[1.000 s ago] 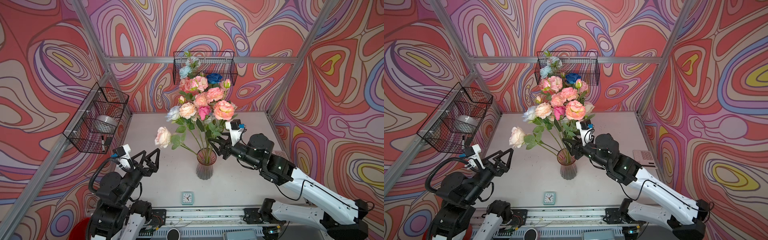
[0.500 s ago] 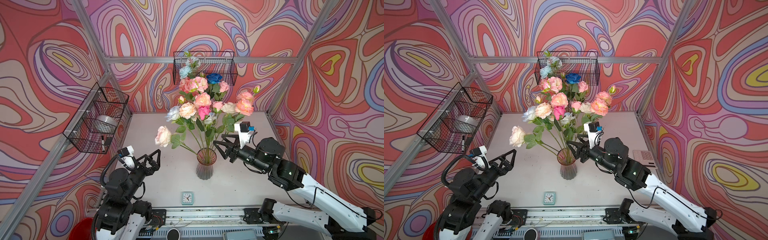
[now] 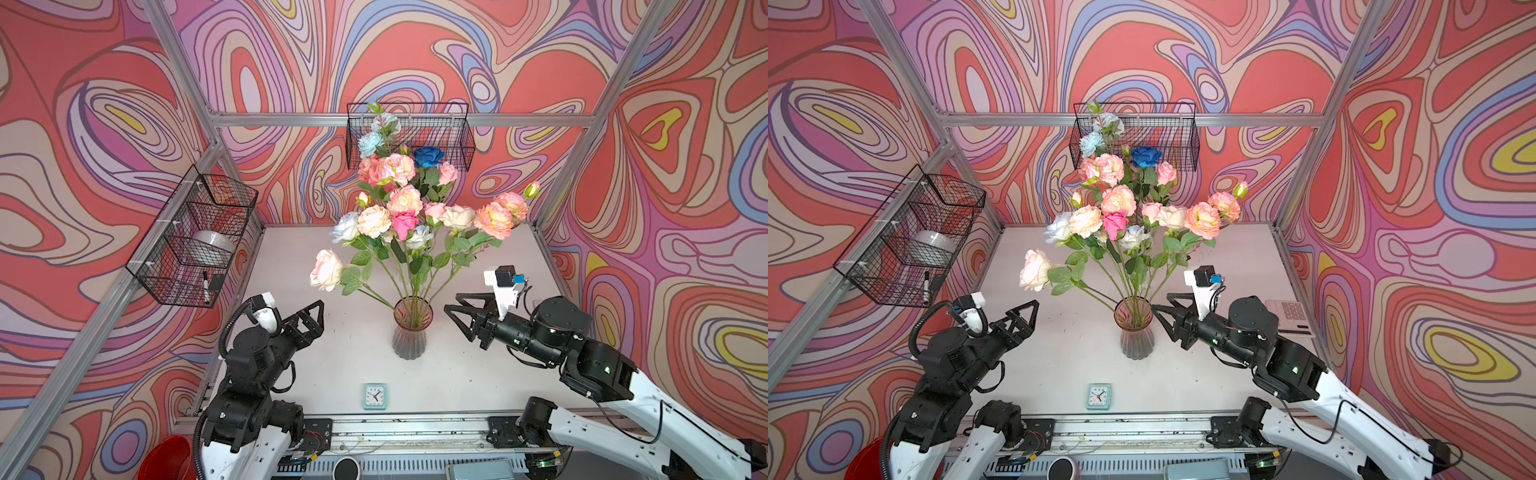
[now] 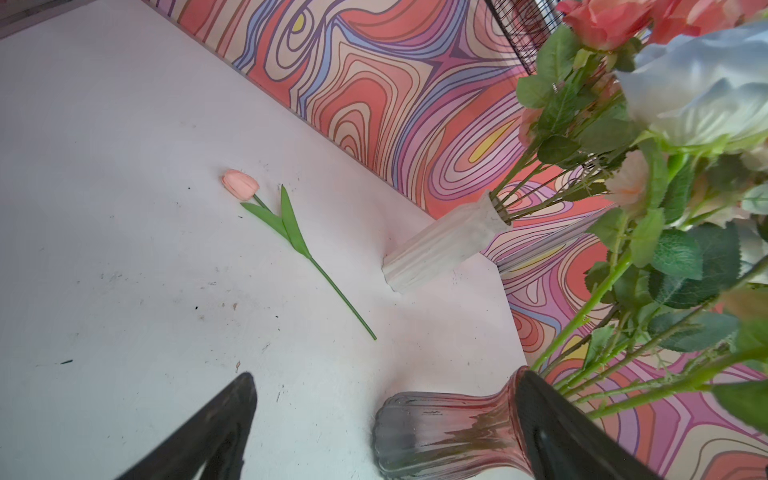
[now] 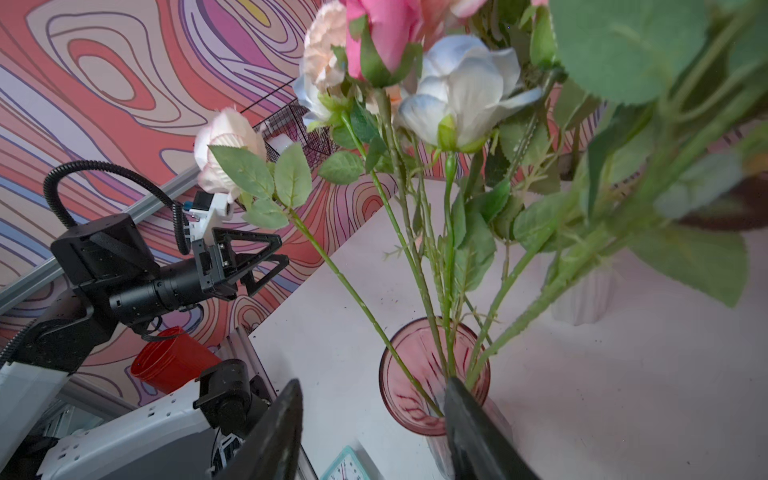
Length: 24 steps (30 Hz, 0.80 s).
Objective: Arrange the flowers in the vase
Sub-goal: 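Open the right gripper and draw back while the left lowers toward the tulip, then grasp the pink tulip stem on the table with the left gripper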
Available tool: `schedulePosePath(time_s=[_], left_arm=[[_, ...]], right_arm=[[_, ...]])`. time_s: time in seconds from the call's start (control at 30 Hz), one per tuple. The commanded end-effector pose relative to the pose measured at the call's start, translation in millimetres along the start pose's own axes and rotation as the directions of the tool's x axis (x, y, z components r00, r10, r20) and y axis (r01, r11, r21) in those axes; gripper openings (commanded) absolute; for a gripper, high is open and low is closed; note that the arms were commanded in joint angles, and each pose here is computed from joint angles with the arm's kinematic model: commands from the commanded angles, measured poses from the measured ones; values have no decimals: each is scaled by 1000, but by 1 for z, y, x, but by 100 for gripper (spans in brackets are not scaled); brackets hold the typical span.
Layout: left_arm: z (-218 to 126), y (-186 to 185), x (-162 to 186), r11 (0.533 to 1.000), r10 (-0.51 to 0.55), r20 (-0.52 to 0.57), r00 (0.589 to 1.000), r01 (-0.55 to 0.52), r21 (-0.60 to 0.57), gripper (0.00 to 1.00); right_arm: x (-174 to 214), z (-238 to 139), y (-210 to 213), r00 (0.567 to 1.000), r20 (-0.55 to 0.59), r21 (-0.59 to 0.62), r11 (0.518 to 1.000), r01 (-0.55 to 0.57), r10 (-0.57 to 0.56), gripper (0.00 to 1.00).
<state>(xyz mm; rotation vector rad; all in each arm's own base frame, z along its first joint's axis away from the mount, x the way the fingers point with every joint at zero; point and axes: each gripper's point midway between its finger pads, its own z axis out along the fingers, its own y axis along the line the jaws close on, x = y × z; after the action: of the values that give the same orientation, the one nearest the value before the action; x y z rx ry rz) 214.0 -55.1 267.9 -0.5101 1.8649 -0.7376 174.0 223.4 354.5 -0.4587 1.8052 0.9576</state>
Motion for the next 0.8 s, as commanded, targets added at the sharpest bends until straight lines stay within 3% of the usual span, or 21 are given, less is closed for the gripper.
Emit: schedulePosePath(time_s=[0.0,0.23,0.47,0.57,0.77], left_arm=[[12,14,11,998,-36,-31,999,35,-48,99],[48,38,33,988,-88,-116,989,72,-133,95],[119,61,52,964,-141,-226,964,82,-251,78],[149,71,51,950,-147,-238,960,70,-305,76],[208,72,59,933,-251,-286,925,152,-326,64]], right_arm=[[30,-3,-16,997,-62,47,998,-44,47,46],[60,-5,-46,994,-75,153,985,-74,86,36],[65,-2,-48,993,-70,152,985,-85,96,33],[67,-3,-48,993,-73,151,985,-84,96,33],[68,-11,-52,993,-59,166,982,-92,103,32]])
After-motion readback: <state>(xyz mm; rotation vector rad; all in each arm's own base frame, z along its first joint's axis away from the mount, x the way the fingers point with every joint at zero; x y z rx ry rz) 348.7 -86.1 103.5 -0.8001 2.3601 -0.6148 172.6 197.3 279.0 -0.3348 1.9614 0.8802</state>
